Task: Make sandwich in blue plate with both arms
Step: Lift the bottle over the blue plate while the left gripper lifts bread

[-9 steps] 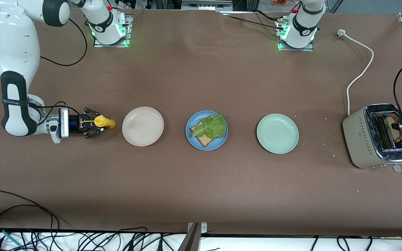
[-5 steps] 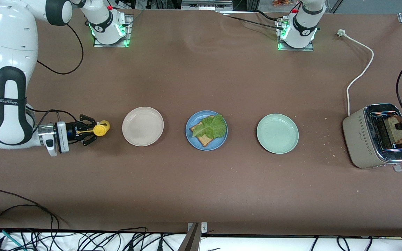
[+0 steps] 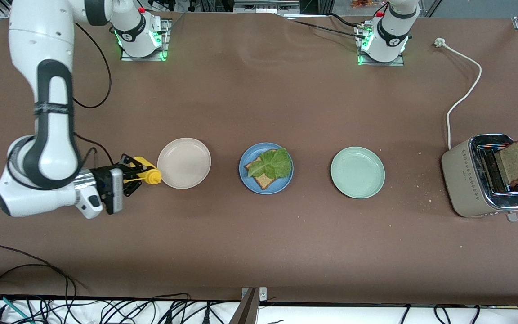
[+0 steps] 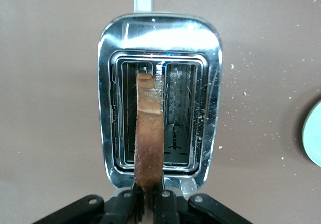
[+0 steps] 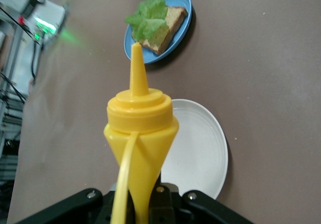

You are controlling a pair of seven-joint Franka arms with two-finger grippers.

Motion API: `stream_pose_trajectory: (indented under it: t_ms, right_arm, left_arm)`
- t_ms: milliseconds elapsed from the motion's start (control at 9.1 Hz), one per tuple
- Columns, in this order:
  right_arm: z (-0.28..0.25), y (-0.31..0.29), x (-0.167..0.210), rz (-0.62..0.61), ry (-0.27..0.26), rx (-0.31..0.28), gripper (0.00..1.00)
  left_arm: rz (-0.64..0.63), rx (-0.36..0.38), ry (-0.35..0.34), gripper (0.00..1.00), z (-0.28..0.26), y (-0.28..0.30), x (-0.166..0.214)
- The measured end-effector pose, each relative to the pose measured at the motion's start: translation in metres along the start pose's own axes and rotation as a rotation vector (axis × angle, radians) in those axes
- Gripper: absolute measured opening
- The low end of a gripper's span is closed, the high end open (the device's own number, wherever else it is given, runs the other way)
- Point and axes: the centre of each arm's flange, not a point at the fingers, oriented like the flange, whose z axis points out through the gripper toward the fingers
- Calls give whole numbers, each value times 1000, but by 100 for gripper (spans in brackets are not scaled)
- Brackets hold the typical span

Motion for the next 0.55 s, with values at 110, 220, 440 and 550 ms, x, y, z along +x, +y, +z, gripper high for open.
stream_pose_trajectory:
  t_ms: [110, 220, 440, 550]
  right_arm:
    - [8, -18, 39, 28, -107, -41, 8]
    - [25, -37, 78, 61, -205, -92, 8]
    - [71, -68, 133, 72, -375, -205, 8]
    - [95, -83, 154, 67, -454, -257, 8]
  left_arm:
    - [16, 7, 20, 9, -15, 5, -4]
    - [28, 13, 25, 9, -30, 9, -12]
    - [52, 23, 30, 9, -53, 14, -26]
    - [59, 26, 29, 9, -61, 17, -32]
